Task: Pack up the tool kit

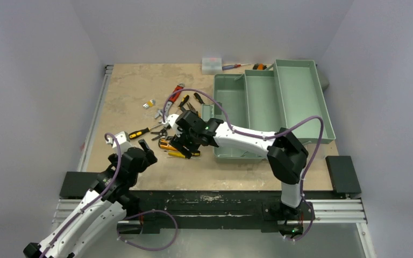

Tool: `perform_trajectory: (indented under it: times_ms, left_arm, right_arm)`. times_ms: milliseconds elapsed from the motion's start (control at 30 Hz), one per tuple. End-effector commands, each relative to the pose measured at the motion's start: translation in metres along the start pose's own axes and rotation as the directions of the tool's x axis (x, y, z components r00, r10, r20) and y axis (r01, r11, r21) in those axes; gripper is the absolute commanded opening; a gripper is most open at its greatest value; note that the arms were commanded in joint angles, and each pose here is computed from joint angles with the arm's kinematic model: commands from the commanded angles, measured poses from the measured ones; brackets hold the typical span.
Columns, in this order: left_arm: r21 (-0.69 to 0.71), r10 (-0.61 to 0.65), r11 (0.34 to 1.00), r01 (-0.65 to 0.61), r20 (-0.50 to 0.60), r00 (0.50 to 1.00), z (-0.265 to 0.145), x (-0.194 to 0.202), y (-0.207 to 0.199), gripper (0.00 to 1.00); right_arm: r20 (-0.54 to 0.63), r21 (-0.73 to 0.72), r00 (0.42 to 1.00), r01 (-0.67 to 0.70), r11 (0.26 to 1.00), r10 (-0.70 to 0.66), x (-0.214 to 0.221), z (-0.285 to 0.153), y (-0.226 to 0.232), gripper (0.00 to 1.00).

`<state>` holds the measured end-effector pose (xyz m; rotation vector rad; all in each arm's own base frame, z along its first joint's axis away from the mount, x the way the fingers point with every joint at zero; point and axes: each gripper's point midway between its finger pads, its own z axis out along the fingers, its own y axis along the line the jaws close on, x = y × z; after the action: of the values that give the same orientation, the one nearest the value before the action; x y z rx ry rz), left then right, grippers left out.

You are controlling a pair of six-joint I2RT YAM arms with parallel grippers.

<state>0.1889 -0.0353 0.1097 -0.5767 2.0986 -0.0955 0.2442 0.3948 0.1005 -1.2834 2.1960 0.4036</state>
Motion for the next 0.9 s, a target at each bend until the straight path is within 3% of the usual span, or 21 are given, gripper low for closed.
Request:
perform_trajectory:
  times_ms: [0, 300, 467, 667, 867]
  left_arm:
    - [-0.01, -0.009, 1.0, 0.01, 0.057, 0.998, 0.011, -0.005, -0.001, 0.98]
    - [0.019, 0.023, 1.0, -0.024, 0.039, 0.999, 0.016, 0.002, -0.008, 0.96]
    - [0.025, 0.016, 1.0, -0.017, 0.044, 0.999, 0.017, 0.003, -0.007, 0.95]
    - [0.035, 0.02, 0.999, -0.021, 0.04, 0.999, 0.017, 0.004, -0.009, 0.95]
    - [0.068, 0.038, 0.997, -0.04, 0.026, 0.999, 0.017, 0.007, -0.014, 0.94]
  right_arm:
    - [0.05, 0.074, 0.999, 0.016, 0.997, -0.02, -0.017, 0.017, -0.016, 0.66]
    - [-0.042, 0.097, 0.999, 0.032, 0.995, -0.028, 0.011, 0.053, -0.02, 0.58]
    - [-0.076, 0.088, 0.997, 0.034, 0.996, -0.027, 0.024, 0.06, -0.019, 0.39]
    - [0.01, 0.015, 1.0, 0.022, 1.0, -0.022, 0.009, 0.042, -0.005, 0.15]
    - [0.144, 0.022, 0.989, -0.029, 0.999, 0.025, -0.017, 0.003, -0.005, 0.05]
